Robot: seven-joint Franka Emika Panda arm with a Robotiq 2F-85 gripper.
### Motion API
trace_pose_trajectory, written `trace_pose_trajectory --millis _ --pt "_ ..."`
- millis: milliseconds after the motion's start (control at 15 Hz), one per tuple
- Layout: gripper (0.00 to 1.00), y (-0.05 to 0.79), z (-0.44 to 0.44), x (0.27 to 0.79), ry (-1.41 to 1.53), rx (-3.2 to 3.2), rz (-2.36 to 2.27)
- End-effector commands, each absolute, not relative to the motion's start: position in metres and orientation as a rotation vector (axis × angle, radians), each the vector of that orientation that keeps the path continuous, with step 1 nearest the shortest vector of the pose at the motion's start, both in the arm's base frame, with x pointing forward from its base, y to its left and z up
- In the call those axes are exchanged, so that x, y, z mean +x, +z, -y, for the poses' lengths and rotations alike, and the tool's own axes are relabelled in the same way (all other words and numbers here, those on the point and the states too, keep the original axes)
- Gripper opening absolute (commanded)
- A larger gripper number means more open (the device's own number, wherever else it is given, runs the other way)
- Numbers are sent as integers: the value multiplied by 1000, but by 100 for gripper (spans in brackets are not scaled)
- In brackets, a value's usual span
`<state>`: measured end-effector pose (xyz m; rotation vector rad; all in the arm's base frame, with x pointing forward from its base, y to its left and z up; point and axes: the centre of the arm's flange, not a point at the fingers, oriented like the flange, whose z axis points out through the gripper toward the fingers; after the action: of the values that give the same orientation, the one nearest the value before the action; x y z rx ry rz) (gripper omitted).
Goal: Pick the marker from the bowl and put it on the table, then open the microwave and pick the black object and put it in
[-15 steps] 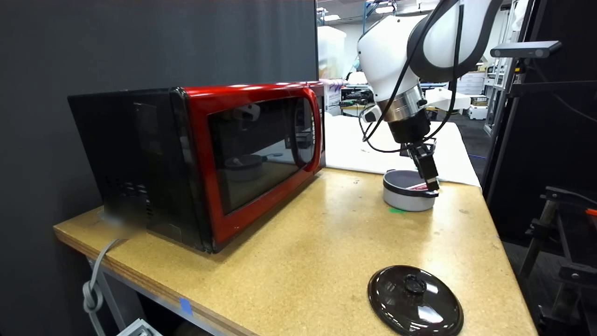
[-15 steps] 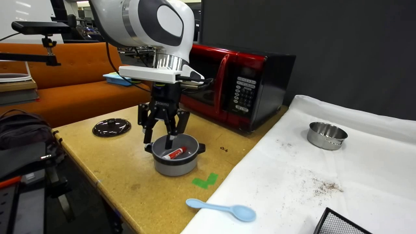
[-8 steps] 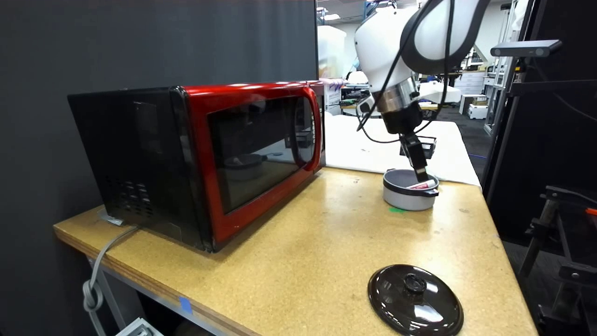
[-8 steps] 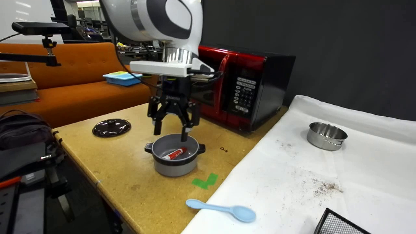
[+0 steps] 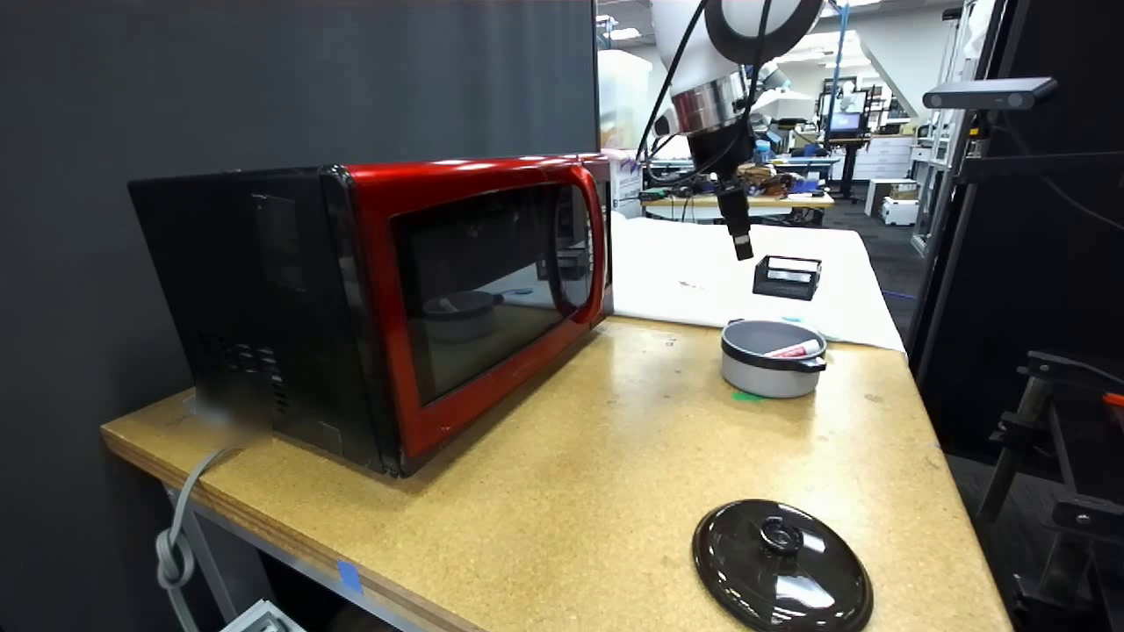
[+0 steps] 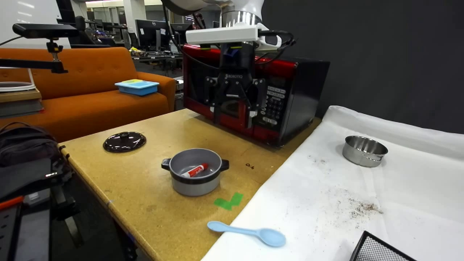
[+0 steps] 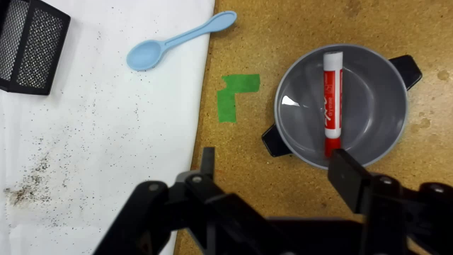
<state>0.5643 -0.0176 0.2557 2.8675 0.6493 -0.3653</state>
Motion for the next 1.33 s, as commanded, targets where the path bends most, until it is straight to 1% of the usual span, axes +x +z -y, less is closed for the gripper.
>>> trace_pose_trajectory --millis 0,67,200,467,600,667,733,800,1267 --pt "86 258 7 553 -395 2873 -659" --pt "91 253 4 548 -404 2874 -658" --pt "94 239 4 543 -440 2875 -651" --pt "91 212 10 534 -521 2867 -623" --pt "87 200 9 532 -546 2860 -629" --pt "89 195 7 530 -557 2857 -633" --pt "87 190 5 529 -570 2854 -642" --pt "88 186 2 526 -579 2849 -651" --pt "87 157 -18 510 -664 2810 -693"
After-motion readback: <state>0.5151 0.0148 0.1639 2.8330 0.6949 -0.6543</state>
